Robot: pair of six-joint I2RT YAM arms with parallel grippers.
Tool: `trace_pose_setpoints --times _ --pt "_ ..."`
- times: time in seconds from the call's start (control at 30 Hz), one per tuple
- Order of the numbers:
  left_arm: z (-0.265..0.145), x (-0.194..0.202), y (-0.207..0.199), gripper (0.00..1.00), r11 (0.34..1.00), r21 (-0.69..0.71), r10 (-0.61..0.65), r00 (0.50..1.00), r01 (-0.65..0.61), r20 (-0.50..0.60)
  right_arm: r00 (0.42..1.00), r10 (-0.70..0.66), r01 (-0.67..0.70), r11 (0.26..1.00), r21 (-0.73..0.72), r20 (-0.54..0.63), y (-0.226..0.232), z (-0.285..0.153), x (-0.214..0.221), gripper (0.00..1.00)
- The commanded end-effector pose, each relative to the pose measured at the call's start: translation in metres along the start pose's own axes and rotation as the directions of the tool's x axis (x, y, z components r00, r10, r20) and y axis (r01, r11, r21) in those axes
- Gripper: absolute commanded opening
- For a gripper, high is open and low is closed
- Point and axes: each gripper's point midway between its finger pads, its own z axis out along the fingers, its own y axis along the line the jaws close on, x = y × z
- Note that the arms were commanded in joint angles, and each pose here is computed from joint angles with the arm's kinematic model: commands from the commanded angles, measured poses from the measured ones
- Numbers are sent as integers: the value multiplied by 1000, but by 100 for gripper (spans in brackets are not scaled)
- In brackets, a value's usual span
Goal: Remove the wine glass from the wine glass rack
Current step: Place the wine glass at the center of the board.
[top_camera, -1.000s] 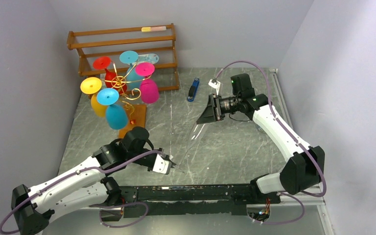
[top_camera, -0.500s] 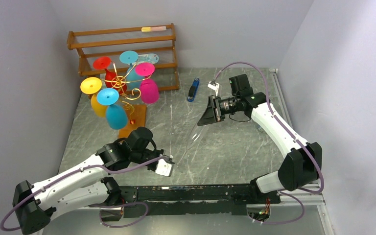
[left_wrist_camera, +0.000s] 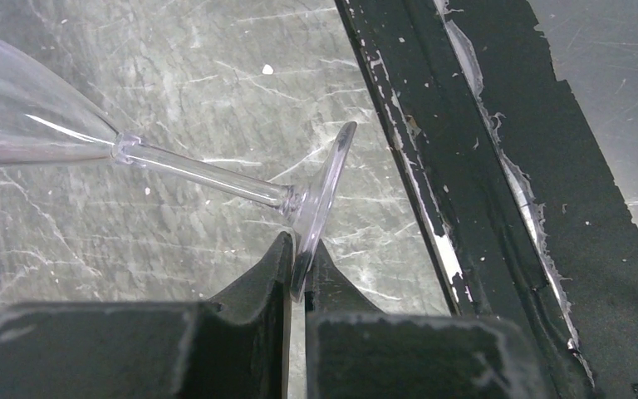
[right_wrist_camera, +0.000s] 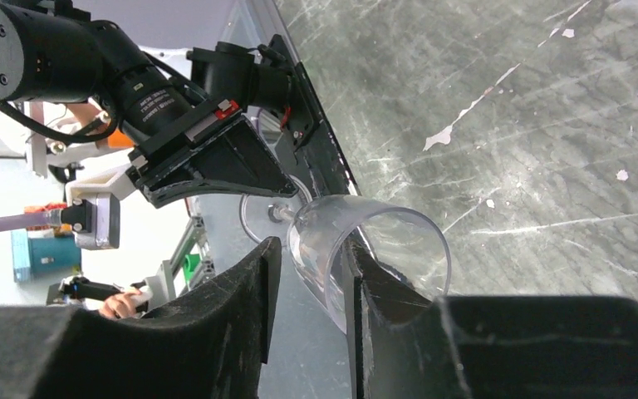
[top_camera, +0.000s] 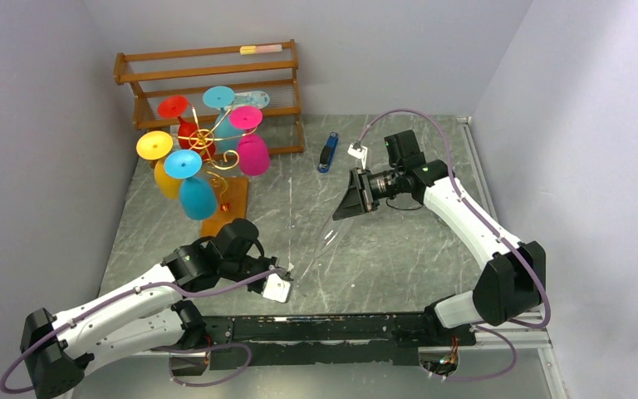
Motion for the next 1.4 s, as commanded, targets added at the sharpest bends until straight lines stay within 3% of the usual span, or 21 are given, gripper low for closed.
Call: trace_pose_setpoints --times 0.0,0.1,0.2,0.3,0.47,0.57,0.67,0.97,1.07,1.17,1.37 --pt "-10 -24 58 5 969 -227 109 994 -99 32 987 60 -81 987 -139 -151 44 9 39 35" --pt "-12 -25 59 5 964 -248 109 994 -97 34 985 54 -78 986 -145 -163 44 10 41 28" --pt "-16 -25 61 5 957 -275 111 993 -97 33 984 57 -81 987 -137 -168 41 12 41 27" --pt "-21 -26 65 5 945 -312 116 993 -100 35 983 49 -73 988 -135 -175 42 12 43 35" --pt "-30 -24 73 5 920 -378 117 993 -102 16 982 34 -59 990 -130 -188 44 14 48 38" --pt "-32 -27 72 5 920 -379 122 992 -104 23 980 37 -63 990 -125 -194 42 15 52 38" --pt "-33 -31 69 5 929 -354 125 992 -108 25 980 46 -68 992 -105 -194 38 15 55 45" --pt "-49 -51 65 5 926 -356 154 986 -123 60 984 11 -43 983 -179 -177 55 9 63 47" --pt "-52 -54 68 5 922 -363 167 984 -135 56 984 12 -46 980 -195 -175 58 7 67 42" --pt "-51 -54 70 5 921 -363 173 983 -142 55 984 15 -54 977 -209 -180 60 7 72 29" --pt "-48 -47 75 5 912 -385 168 985 -143 31 984 -5 -40 966 -255 -176 71 3 75 20"
